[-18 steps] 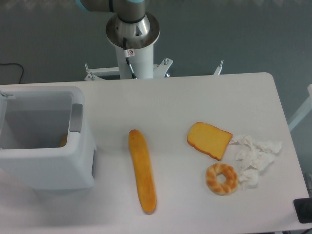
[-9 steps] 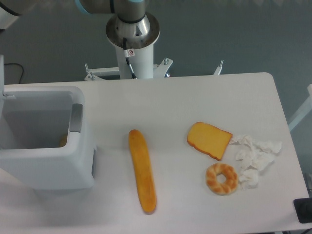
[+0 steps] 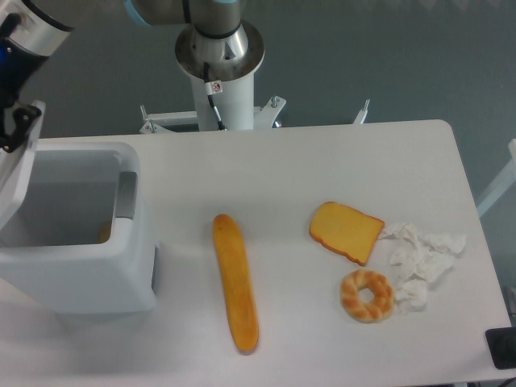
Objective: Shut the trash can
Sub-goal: 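Push the bin lid down with the gripper toward the bin opening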
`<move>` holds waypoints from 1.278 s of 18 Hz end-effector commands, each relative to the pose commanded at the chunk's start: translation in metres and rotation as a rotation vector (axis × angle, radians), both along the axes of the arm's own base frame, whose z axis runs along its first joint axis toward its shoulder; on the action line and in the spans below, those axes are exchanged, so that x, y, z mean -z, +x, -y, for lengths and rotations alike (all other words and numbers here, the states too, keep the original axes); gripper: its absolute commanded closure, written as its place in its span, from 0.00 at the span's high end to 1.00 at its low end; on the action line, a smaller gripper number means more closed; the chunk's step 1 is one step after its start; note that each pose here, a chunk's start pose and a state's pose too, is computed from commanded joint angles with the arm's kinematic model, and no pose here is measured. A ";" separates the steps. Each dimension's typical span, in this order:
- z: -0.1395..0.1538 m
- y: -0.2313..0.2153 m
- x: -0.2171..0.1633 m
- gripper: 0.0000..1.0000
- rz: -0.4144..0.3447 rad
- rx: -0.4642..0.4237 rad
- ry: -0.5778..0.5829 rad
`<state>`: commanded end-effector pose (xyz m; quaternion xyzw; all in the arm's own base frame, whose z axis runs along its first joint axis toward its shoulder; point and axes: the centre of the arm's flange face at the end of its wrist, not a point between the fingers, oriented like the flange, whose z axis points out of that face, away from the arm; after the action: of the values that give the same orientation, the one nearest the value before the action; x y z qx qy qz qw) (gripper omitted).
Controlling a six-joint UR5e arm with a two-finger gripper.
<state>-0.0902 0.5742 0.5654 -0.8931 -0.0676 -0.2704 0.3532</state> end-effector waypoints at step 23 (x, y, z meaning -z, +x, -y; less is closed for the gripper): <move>0.010 -0.038 0.030 1.00 -0.160 0.011 -0.013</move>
<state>-0.1282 0.5646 0.5351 -0.9143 -0.0359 -0.1999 0.3503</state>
